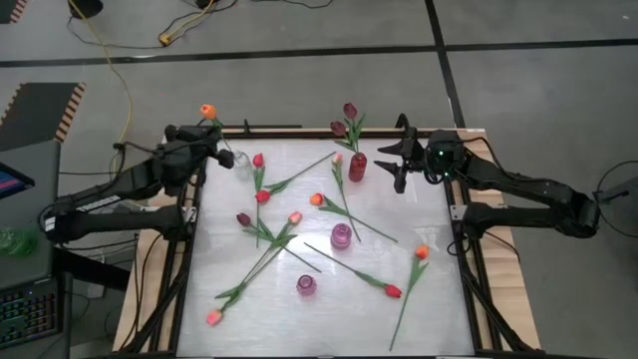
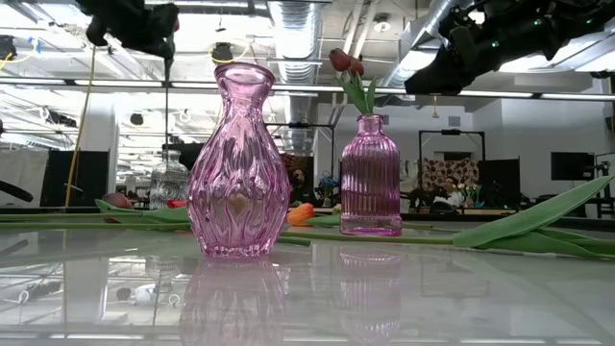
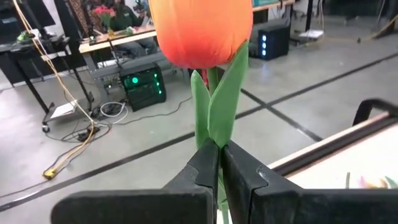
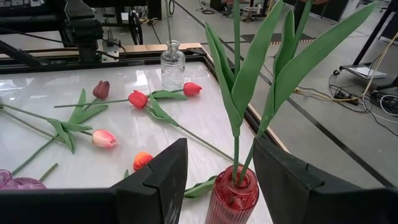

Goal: Sort flowers into vase by color
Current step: Put the middle left orange flower into the clear vase, then put the top left red flower into the top purple vase

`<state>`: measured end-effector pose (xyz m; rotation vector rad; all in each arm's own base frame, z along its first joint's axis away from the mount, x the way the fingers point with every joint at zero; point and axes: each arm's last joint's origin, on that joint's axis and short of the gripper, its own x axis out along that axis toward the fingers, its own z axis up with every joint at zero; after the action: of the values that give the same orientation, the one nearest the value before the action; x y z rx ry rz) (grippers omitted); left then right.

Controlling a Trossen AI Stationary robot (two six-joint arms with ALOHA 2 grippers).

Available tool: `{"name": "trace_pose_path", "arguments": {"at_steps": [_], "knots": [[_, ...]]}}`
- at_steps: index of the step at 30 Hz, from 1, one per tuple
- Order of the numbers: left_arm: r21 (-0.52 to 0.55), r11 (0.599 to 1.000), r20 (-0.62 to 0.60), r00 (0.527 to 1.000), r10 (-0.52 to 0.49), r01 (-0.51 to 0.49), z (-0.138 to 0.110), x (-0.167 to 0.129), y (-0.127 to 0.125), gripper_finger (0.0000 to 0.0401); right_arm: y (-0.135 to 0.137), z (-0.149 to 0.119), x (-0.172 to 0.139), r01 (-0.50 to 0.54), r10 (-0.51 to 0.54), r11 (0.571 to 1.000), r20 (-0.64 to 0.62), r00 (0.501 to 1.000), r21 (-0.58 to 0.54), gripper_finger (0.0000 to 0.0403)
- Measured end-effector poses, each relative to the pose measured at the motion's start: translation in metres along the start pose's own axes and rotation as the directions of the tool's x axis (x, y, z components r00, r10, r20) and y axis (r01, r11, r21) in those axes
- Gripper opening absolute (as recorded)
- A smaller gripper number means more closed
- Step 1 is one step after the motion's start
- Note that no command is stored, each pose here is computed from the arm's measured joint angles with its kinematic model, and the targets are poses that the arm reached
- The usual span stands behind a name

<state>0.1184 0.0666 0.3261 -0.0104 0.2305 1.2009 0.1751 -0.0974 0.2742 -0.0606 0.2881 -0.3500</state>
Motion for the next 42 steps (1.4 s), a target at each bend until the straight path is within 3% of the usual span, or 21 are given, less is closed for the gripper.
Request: {"name": "trace_pose_path", "arguments": {"at_steps": [4, 16, 24, 29, 35, 42], "knots": [[0.025, 1.0, -0.015, 1.0, 0.001, -0.001, -0.002, 0.004, -0.004, 0.0013, 0.0, 0.0, 0.0, 0.0, 0.0, 1.0, 0.0, 1.0, 0.0, 0.0207], [0.065, 0.998, -0.013, 1.0, 0.002, -0.001, -0.001, 0.003, -0.004, 0.0136, 0.0, 0.0, 0.0, 0.0, 0.0, 1.0, 0.0, 1.0, 0.0, 0.0207], [0.116, 0.993, -0.02, 1.0, -0.012, 0.014, -0.003, -0.002, 0.001, 0.0151, 0.0, 0.0, 0.0, 0.0, 0.0, 1.0, -0.001, 1.0, 0.0, 0.0207], [0.039, 0.991, -0.052, 0.99, -0.128, 0.131, -0.006, -0.006, 0.002, 0.0151, 0.0, 0.0, 0.0, 0.0, 0.0, 1.0, -0.001, 1.0, 0.0, 0.0207], [-0.081, 0.944, -0.19, 0.925, -0.33, 0.32, -0.017, -0.002, -0.009, 0.0151, 0.0, 0.0, 0.0, 0.0, 0.0, 1.0, -0.001, 1.0, 0.0, 0.0207], [-0.178, 0.92, -0.436, 0.81, -0.393, 0.35, -0.04, 0.011, -0.028, 0.0151, 0.0, 0.0, 0.0, 0.0, 0.0, 1.0, -0.001, 1.0, 0.0, 0.0207]]}}
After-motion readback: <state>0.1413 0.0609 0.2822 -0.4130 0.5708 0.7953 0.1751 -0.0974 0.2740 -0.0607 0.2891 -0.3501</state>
